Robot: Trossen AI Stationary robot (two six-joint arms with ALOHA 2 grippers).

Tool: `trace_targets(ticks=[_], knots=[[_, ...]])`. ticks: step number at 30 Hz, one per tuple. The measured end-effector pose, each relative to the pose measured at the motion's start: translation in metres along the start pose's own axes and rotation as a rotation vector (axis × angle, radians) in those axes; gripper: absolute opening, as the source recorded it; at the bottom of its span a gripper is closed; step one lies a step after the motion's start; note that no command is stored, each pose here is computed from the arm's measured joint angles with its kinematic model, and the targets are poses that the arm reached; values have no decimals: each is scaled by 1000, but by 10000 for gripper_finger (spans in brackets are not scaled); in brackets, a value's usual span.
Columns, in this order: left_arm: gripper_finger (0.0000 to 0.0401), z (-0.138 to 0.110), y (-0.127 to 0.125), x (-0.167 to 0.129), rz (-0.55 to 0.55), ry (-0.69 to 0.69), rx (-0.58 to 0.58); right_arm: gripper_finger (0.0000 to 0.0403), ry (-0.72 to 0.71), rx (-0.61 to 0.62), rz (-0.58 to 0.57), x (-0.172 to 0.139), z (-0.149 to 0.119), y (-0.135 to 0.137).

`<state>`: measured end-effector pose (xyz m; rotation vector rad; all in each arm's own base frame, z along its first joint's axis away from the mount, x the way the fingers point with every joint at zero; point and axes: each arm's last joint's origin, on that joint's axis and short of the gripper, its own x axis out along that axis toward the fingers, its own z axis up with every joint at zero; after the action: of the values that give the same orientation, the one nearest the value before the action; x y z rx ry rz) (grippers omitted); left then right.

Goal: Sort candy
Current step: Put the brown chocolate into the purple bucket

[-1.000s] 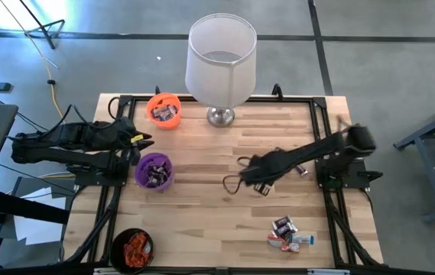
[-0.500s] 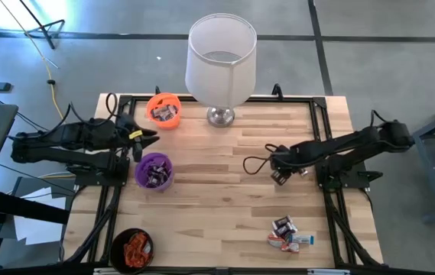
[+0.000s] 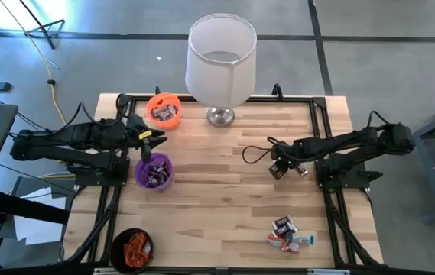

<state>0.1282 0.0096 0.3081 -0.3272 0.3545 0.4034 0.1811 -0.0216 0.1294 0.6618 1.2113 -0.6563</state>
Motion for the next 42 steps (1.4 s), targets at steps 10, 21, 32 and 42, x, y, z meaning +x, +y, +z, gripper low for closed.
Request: trace_targets(ticks=[10, 21, 32, 42], knots=[[110, -1, -1, 4, -2, 18, 49, 10, -9, 63, 96, -11, 8, 19], [110, -1, -2, 3, -18, 25, 76, 4, -483, -82, 585, -97, 54, 109], [110, -1, -2, 3, -19, 25, 100, 1, -672, -478, 579, -110, 123, 223], [110, -1, -2, 3, -18, 26, 83, 0, -734, -704, 569, -92, 178, 291]])
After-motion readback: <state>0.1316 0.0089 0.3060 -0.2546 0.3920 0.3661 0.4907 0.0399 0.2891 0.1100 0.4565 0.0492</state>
